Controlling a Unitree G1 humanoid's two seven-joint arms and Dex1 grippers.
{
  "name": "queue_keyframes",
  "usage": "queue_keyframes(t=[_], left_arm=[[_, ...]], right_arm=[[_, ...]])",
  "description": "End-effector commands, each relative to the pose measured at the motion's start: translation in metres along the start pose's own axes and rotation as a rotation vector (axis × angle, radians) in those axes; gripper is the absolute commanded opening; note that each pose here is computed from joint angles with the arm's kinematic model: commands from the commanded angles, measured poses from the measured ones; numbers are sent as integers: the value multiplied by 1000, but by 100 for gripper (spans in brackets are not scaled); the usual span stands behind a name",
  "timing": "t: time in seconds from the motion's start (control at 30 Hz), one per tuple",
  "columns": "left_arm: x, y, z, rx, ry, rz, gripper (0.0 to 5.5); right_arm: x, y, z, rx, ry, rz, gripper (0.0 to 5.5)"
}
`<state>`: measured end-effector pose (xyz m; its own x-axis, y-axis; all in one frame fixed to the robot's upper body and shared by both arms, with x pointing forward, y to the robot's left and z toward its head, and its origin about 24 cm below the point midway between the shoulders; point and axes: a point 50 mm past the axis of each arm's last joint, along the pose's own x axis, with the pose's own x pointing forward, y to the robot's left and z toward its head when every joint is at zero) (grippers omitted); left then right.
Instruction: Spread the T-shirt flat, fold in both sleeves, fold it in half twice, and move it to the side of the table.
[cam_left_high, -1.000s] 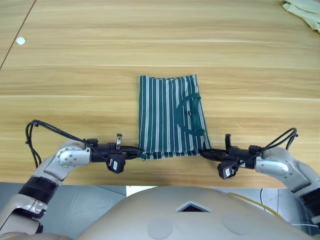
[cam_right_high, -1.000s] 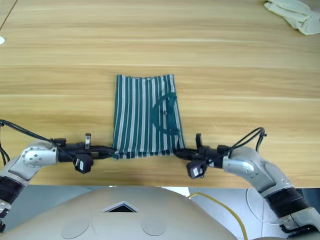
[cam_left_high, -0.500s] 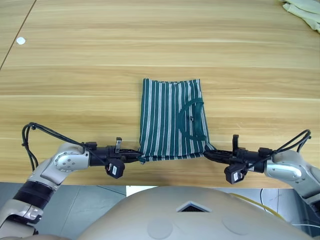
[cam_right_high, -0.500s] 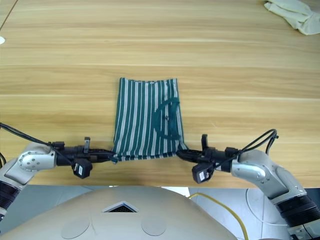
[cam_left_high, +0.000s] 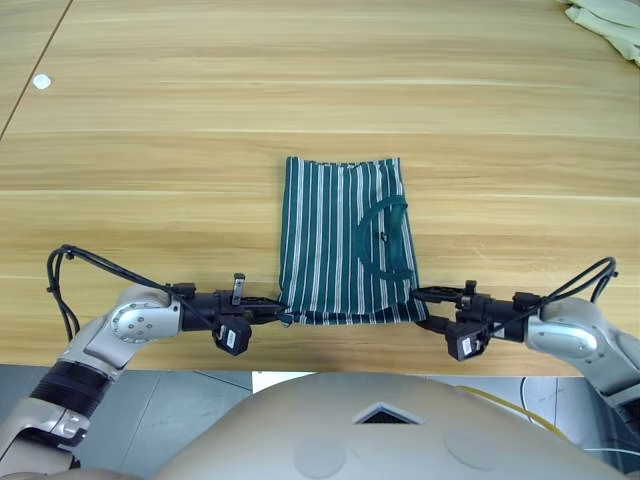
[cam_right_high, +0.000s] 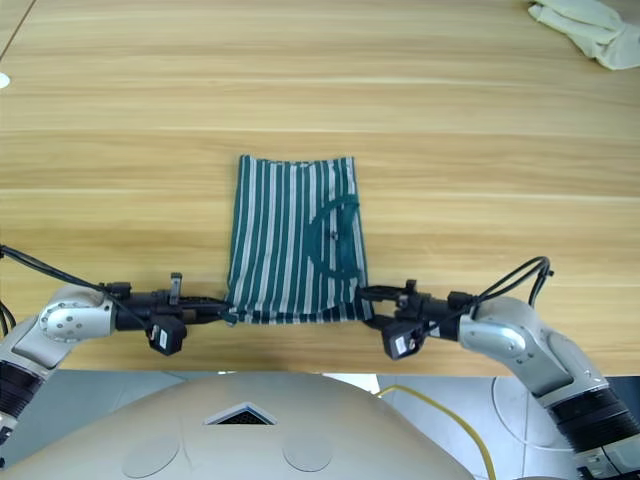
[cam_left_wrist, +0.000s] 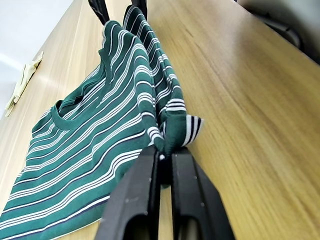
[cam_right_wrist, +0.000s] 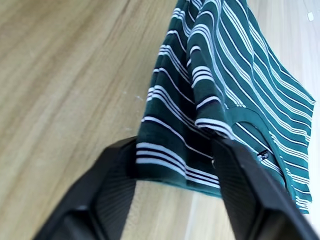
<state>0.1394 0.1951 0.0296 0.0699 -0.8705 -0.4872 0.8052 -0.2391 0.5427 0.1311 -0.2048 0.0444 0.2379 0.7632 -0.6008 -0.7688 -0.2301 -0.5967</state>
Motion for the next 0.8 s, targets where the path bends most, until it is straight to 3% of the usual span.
queue_keyframes(t=[0.03,0.5,0.8], left_arm=[[1,4,-2,12,7,4,13],[0,2,-1,8,0,7,13],[-1,2,1,9,-9,8,13]], right_arm=[[-3,0,-5,-8,38,3,320],[-3,0,-8,-3,64,-21,539],[13,5,-4,-7,14,13,539]])
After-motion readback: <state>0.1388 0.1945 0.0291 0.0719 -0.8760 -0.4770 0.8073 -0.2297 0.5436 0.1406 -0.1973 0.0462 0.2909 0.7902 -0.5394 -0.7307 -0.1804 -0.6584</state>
